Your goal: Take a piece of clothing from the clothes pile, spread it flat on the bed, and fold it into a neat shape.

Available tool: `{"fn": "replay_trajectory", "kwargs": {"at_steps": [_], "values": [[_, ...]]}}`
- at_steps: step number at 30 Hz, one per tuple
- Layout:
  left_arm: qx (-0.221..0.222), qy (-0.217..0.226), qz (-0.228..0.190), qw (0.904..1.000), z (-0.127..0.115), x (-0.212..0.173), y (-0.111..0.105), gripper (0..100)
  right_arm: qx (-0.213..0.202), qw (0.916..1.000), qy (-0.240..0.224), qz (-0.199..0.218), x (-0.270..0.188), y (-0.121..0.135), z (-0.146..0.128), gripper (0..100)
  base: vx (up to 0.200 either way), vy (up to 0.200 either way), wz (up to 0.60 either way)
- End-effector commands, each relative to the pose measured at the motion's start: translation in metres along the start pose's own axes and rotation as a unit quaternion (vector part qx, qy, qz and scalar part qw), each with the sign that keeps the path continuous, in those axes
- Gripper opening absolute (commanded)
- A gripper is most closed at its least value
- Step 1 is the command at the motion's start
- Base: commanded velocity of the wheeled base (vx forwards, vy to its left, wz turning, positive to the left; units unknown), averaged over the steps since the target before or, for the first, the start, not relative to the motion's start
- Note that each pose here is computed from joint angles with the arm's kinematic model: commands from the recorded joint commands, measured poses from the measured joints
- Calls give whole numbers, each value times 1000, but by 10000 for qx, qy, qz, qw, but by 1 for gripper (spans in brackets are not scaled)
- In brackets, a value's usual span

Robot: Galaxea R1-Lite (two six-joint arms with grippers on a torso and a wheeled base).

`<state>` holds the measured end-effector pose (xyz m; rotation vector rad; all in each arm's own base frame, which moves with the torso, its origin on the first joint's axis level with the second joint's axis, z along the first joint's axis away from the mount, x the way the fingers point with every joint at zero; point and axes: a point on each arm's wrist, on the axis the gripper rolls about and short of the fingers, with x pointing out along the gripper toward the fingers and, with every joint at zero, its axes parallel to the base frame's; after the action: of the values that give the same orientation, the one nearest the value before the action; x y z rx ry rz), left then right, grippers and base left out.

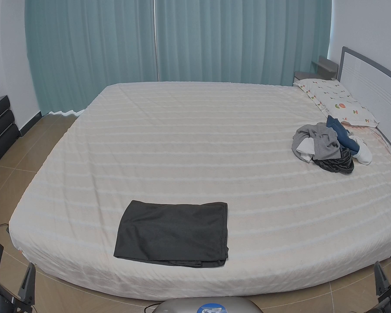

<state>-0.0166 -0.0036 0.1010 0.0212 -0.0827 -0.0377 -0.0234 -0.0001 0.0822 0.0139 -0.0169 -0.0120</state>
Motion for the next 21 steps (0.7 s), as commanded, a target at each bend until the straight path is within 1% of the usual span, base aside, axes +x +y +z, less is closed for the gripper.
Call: {"fn": "replay_trajectory", "kwargs": {"at_steps": [1, 2, 3, 5, 10, 13, 14, 15, 16, 21], "values": [[-30, 274, -27, 9996, -10, 2, 0, 100, -53, 9998, 108, 129, 0, 0, -7, 100, 0, 0, 0], [-55, 555, -39, 9984, -16, 1, 0, 100, -53, 9999, 85, 137, 0, 1, -6, 100, 0, 0, 0], [-100, 616, -38, 9980, -17, 1, 0, 100, -53, 9998, 93, 152, 0, 1, -7, 100, 0, 0, 0], [-171, 616, -72, 9979, -17, 1, 0, 100, -46, 9999, 93, 136, 1, 1, -7, 100, 0, 0, 0], [-191, 615, -147, 9978, -17, 1, -1, 100, -46, 9998, 93, 144, 0, 1, -7, 100, 0, 0, 0], [-315, 609, -439, 9967, -17, 1, -2, 100, -53, 9998, 93, 152, 0, 1, -7, 100, 0, 0, 0], [-435, 631, -608, 9952, -17, 1, -3, 100, -69, 9998, 93, 152, 0, 1, -7, 100, 0, 0, 0], [-449, 617, -630, 9951, -17, 1, -3, 100, -69, 9998, 93, 152, 0, 1, -7, 100, 0, 0, 0], [-477, 621, -858, 9932, -17, 0, -4, 100, -145, 9997, 107, 176, 0, 1, -7, 100, 0, 0, 0], [-270, 590, -1177, 9909, -17, 0, -5, 100, -168, 9996, 91, 222, 0, 1, -7, 100, 0, 0, 0]]}}
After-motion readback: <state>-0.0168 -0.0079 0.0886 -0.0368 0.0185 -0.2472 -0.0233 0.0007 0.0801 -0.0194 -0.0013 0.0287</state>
